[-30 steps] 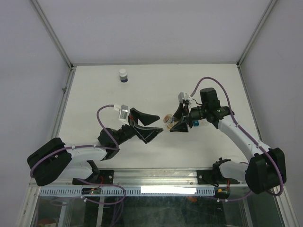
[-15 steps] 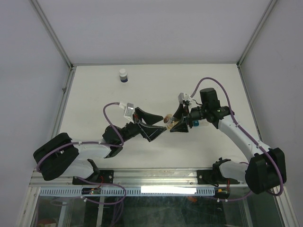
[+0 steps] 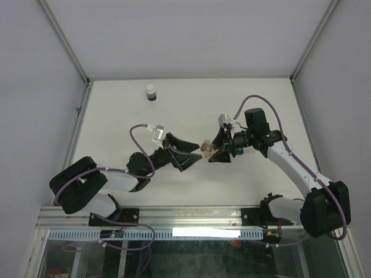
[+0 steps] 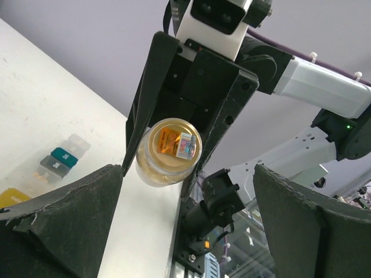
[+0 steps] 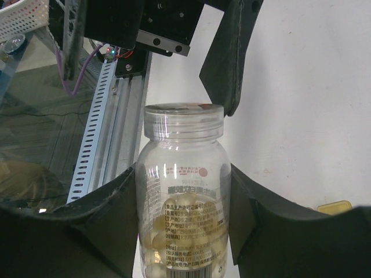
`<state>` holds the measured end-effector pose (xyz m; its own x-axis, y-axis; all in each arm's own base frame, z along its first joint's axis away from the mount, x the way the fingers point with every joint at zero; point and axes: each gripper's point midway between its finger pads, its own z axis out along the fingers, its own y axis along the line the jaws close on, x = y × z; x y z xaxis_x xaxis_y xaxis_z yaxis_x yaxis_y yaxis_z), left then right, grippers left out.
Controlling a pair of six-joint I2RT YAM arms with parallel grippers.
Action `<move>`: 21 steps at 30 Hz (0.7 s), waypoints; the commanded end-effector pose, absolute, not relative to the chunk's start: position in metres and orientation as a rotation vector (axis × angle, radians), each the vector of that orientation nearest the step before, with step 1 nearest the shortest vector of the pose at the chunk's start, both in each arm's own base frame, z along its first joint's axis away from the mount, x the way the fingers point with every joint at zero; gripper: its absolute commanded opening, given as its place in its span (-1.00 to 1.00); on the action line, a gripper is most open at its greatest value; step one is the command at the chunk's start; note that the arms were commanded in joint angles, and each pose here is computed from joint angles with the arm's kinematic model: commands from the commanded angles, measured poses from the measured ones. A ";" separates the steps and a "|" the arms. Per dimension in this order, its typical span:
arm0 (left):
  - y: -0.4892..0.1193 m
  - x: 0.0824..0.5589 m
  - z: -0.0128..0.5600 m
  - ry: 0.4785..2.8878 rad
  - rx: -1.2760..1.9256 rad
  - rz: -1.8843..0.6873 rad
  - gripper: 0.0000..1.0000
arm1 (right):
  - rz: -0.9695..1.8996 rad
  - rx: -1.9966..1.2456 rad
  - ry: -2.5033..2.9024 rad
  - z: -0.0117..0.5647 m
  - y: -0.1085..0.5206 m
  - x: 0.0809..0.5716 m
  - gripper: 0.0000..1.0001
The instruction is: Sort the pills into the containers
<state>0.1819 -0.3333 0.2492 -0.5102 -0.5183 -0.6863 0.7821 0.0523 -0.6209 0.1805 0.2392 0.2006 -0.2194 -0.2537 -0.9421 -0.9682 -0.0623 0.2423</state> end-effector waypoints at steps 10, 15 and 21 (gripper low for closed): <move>-0.327 0.176 0.295 1.211 0.323 -1.657 0.97 | 1.273 -1.376 1.409 0.229 0.241 0.185 -1.00; -0.330 0.186 0.295 1.251 0.259 -1.658 0.92 | 1.271 -1.375 1.416 0.227 0.241 0.186 -1.00; -0.338 0.199 0.291 1.332 0.168 -1.570 0.80 | 1.269 -1.369 1.426 0.226 0.241 0.187 -1.00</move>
<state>0.1895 -0.3338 0.2691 -0.5123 -0.5390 -0.6686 0.7555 0.0874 -0.6493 0.1803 0.2388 0.2001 -0.2148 -0.2559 -0.9425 -0.9693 -0.0623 0.2378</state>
